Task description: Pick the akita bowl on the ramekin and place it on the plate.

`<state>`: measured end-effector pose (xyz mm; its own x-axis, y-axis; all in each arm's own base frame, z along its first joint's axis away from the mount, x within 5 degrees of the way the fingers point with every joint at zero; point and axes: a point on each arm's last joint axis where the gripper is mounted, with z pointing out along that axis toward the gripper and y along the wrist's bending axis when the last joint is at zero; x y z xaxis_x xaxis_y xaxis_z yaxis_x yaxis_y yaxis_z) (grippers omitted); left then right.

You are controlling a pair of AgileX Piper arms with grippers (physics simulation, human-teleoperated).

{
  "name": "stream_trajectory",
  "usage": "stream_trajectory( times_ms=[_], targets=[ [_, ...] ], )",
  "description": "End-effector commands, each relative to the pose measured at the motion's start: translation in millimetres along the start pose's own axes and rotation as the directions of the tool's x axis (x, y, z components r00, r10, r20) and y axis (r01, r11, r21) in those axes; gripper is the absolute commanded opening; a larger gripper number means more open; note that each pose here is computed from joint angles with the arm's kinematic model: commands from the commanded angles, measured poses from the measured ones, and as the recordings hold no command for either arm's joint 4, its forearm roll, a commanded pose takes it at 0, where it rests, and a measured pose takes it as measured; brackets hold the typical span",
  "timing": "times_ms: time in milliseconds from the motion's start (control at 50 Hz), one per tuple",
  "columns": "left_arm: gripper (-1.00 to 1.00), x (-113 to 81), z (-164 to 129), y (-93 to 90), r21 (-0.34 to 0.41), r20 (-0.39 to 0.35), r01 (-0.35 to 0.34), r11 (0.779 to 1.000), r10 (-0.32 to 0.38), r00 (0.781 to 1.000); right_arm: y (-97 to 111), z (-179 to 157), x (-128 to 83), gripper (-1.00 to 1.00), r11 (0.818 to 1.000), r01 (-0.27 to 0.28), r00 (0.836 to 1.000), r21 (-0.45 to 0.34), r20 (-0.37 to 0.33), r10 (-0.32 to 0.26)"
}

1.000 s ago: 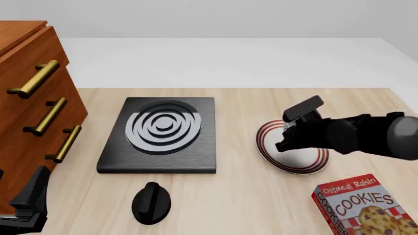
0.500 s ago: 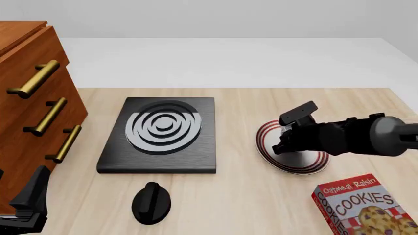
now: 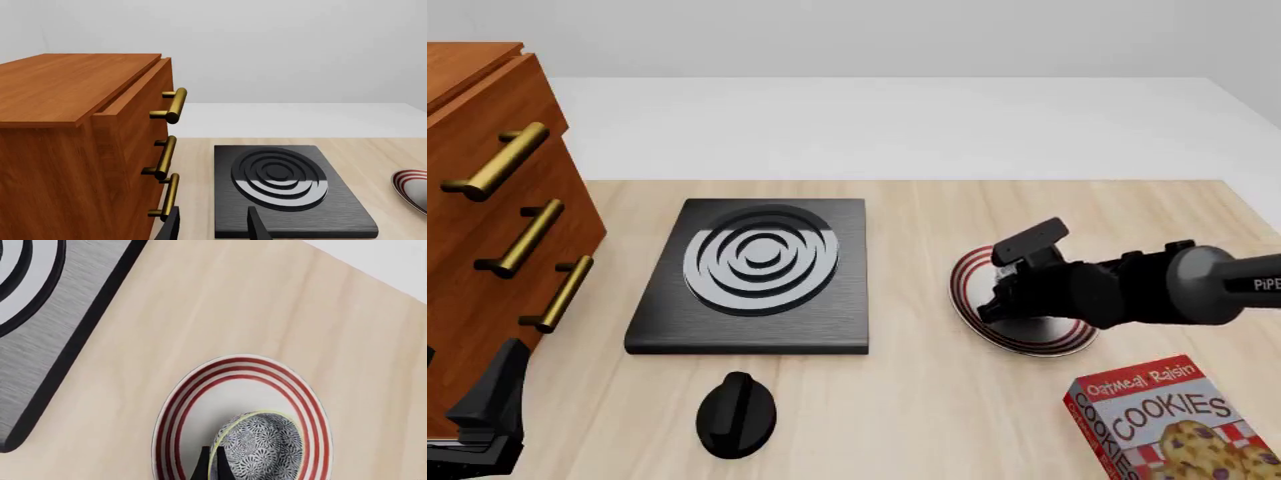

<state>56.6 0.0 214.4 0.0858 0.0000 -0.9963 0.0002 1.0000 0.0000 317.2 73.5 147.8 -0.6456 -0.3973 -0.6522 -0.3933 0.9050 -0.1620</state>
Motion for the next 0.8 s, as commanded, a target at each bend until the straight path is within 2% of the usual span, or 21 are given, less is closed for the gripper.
stream_trajectory(
  times_ms=[20,360,800],
  targets=[
    [1.0,0.0,0.0,0.0,0.0,0.0,0.0,1.0,0.0,1.0,-1.3,3.6,6.6,1.0,1.0,-0.017,1.0,0.001,-0.022,0.017],
    [1.0,0.0,0.0,0.0,0.0,0.0,0.0,1.0,0.0,1.0,-5.9,-10.0,-6.7,1.0,1.0,0.024,1.0,0.01,0.005,-0.024],
    [1.0,0.0,0.0,0.0,0.0,0.0,0.0,1.0,0.0,1.0,1.9,-55.5,-23.9,1.0,0.998,0.064,0.996,0.003,0.07,-0.064]
  ],
)
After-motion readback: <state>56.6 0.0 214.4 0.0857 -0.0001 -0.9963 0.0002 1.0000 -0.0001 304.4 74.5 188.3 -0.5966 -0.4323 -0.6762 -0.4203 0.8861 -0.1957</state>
